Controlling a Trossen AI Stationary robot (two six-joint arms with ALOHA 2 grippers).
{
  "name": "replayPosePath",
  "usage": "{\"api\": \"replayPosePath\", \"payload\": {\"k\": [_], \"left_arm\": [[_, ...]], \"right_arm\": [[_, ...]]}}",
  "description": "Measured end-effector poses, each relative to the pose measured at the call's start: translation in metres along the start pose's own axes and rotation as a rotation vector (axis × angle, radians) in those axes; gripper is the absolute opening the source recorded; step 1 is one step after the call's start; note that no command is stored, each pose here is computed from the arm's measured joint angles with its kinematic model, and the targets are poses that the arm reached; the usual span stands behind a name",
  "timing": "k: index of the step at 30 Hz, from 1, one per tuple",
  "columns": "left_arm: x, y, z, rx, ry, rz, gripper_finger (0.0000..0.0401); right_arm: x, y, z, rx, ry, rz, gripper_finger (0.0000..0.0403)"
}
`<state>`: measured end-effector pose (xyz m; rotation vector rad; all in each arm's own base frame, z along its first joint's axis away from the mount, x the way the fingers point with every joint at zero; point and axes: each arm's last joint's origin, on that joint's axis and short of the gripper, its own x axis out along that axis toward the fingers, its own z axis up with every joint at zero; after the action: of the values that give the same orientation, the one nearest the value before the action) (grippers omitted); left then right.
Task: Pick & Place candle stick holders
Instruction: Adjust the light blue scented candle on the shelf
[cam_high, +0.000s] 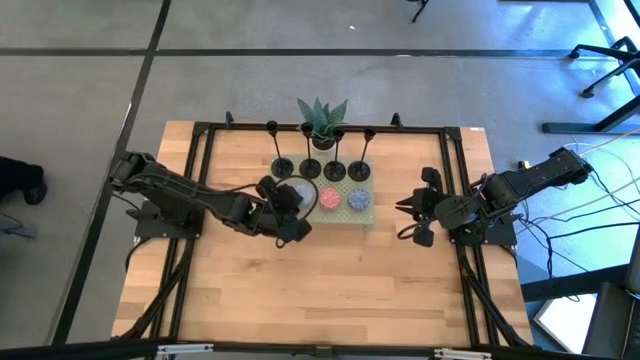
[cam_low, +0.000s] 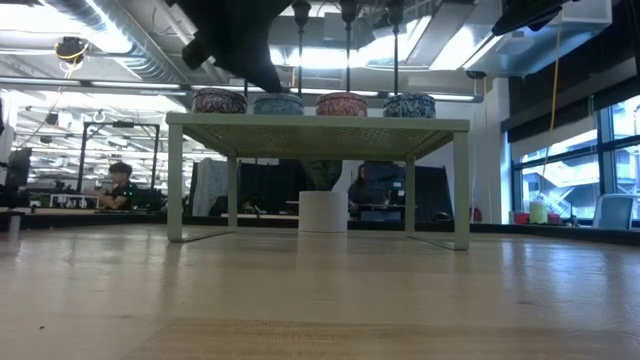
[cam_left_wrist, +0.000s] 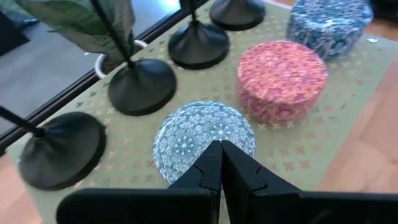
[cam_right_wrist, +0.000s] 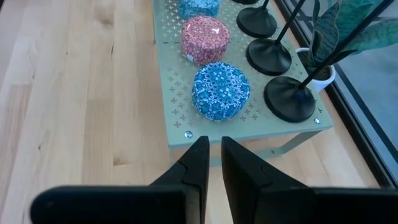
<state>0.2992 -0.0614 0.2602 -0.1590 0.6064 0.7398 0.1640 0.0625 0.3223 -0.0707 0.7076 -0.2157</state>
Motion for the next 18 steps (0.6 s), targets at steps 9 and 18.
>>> {"api": "replayPosePath", "payload": {"k": [9,18], "left_arm": [[0.0048,0.0015,0.0046,-0.011,0.000,-0.018,0.0002],[0.0077,0.0022,0.0072,-0.008,-0.001,-0.030,0.0001]], "right_arm": [[0.0000,0.0000,0.0000,-0.015,0.000,0.000,0.0046],[0.0000,0.0000,0.0000,-0.016,0.000,0.000,0.0046]]}}
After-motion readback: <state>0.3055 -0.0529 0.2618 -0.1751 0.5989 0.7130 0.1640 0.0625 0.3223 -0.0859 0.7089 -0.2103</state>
